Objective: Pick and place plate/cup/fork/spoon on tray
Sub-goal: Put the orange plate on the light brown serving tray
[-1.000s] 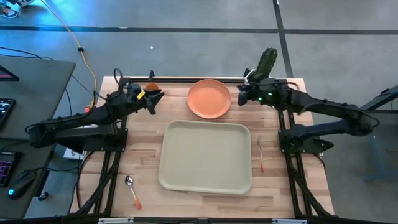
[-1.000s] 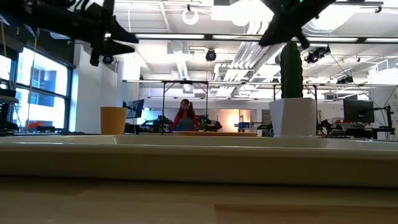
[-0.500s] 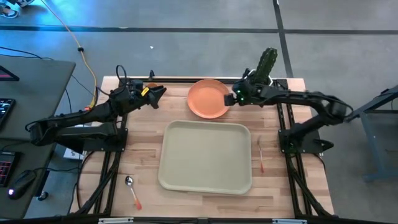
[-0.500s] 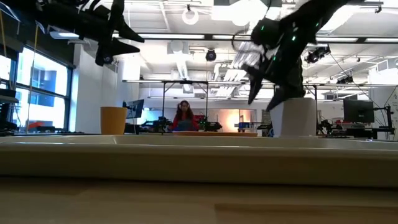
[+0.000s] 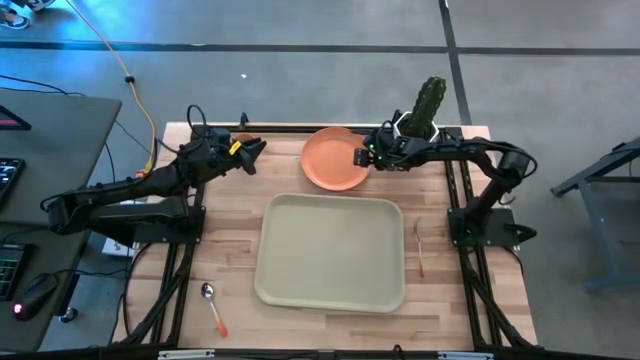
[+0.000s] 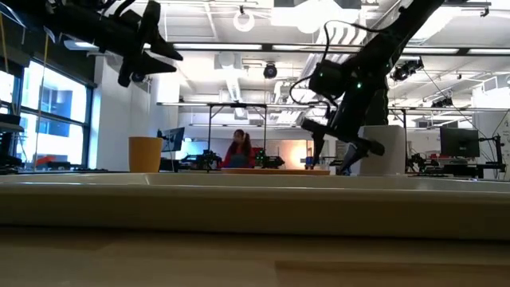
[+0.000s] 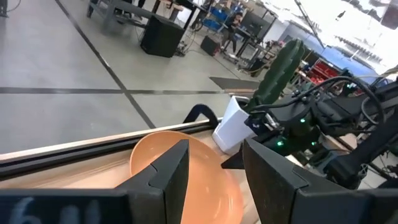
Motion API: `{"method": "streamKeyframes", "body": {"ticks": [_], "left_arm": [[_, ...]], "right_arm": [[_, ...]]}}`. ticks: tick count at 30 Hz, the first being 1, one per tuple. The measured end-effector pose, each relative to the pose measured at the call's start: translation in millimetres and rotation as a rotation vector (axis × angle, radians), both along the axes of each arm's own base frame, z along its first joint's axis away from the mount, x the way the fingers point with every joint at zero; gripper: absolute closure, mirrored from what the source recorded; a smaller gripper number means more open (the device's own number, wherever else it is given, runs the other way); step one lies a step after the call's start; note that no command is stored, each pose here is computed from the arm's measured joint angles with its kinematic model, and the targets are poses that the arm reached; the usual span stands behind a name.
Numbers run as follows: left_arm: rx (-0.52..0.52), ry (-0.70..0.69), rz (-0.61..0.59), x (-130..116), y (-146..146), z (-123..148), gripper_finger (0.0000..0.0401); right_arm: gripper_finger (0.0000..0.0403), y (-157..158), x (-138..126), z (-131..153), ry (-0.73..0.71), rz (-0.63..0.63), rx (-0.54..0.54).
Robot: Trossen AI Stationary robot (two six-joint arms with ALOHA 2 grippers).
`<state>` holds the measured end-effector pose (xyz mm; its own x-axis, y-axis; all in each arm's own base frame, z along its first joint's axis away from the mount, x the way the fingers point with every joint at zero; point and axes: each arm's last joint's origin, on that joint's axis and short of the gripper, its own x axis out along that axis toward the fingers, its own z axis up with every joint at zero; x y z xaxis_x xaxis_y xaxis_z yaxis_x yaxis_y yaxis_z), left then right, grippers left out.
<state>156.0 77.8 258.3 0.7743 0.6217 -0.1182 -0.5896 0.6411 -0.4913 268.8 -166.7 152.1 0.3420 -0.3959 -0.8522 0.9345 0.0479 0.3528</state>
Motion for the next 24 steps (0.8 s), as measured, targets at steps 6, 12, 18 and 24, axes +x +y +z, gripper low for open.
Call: {"method": "streamKeyframes", "body": {"ticks": [6, 12, 18, 24], "left_arm": [[-0.010, 0.022, -0.004, 0.1, -0.7, -2.3, 0.0258], [-0.046, -0.007, 0.002, 0.1, -0.7, -2.3, 0.0258], [-0.048, -0.008, 0.002, 0.1, -0.7, -2.4, 0.0258], [-0.034, 0.002, 0.019, -0.3, -0.1, -2.5, 0.0258]], "right_arm": [[0.0127, -6.9, 6.4, -18.6, -0.012, 0.003, 0.019], [0.0155, -7.6, 7.0, -22.3, 0.010, -0.007, -0.003], [0.0224, -8.8, 6.4, -23.3, 0.028, 0.014, -0.017], [0.0311, -8.1, 6.8, -23.9, 0.034, 0.030, -0.020]]}}
